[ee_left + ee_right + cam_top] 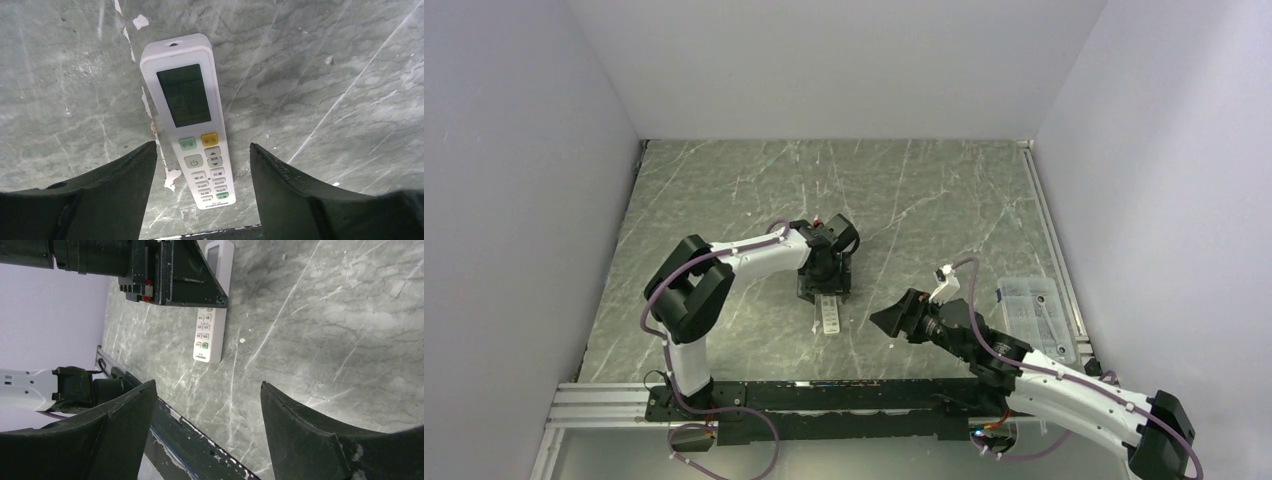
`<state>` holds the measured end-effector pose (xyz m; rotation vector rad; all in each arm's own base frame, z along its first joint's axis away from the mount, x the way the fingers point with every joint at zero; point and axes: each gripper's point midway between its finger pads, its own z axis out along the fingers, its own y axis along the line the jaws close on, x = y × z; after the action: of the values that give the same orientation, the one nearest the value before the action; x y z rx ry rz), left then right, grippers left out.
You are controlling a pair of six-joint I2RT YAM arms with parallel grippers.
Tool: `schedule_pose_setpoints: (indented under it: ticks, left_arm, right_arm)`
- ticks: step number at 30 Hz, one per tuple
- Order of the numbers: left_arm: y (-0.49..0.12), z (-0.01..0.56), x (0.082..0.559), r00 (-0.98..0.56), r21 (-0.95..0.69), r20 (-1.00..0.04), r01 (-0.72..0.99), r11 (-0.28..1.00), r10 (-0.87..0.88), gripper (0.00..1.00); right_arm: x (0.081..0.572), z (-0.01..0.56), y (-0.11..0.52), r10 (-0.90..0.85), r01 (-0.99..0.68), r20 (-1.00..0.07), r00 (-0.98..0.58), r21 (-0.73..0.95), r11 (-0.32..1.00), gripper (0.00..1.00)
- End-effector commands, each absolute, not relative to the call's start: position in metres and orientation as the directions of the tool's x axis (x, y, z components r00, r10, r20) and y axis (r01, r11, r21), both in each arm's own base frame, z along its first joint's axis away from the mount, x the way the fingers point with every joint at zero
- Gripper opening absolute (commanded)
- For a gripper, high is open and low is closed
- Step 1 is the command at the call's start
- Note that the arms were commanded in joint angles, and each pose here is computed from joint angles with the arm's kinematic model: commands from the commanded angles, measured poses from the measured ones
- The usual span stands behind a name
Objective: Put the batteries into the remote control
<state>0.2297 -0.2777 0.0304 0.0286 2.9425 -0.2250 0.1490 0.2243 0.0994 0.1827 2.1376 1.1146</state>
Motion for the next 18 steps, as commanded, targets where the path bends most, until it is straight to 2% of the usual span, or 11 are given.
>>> schedule_pose_setpoints:
  ticks: [1, 2, 3, 18]
  left_arm:
    - [-0.283, 0.067, 0.242, -0.961, -0.194, -0.275, 0.061, 0.979, 0.006, 0.78]
    - [-0.283, 0.072, 0.243, -0.958, -0.203, -0.286, 0.067, 0.977, 0.006, 0.93]
    - [-0.283, 0.077, 0.243, -0.956, -0.21, -0.295, 0.072, 0.975, 0.007, 0.99]
    - [-0.256, 0.16, 0.234, -0.873, -0.266, -0.486, 0.187, 0.946, 0.036, 1.0]
  right_arm:
    - [0.159, 0.126, 0.221, 0.428, -0.228, -0.583, -0.69, 0.737, 0.636, 0.78]
    - [0.159, 0.128, 0.22, 0.427, -0.23, -0.59, -0.686, 0.732, 0.642, 0.78]
    - [0.16, 0.13, 0.219, 0.425, -0.233, -0.598, -0.68, 0.725, 0.648, 0.78]
    - [0.182, 0.168, 0.178, 0.312, -0.204, -0.764, -0.565, 0.496, 0.844, 0.93]
